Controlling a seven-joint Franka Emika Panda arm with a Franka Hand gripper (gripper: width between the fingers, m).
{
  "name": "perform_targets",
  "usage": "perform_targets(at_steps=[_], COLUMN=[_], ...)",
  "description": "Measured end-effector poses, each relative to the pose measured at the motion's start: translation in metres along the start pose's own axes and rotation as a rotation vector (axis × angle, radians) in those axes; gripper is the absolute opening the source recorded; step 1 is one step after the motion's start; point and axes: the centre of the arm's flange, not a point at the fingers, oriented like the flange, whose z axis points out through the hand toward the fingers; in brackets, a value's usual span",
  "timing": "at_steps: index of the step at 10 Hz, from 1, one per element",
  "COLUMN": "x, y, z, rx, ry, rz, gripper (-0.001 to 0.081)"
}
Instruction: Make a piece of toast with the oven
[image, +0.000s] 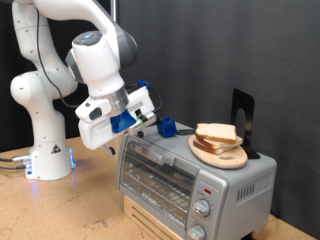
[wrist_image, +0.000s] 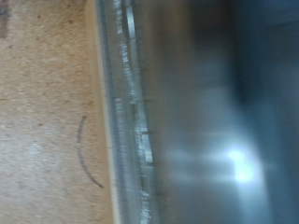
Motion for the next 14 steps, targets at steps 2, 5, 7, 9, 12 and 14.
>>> perform_targets(at_steps=[2, 5, 7, 9, 12, 14], x=[0.006, 0.025, 0.042, 0.061, 0.089, 0.104], y=[0.004, 0.021, 0.037, 0.054, 0.078, 0.091], z=[0.002, -0.005, -0.007, -0.005, 0.006, 0.018], rx=[-0.005, -0.018, -0.04, -0.066, -0.099, -0.123], ry=[0.026, 0.063, 0.097, 0.134, 0.177, 0.198], rz=[0.024, 0.053, 0.082, 0.113, 0.154, 0.176], gripper=[0.0808, 0.0808, 0.0808, 0.0808, 0.0808, 0.0808])
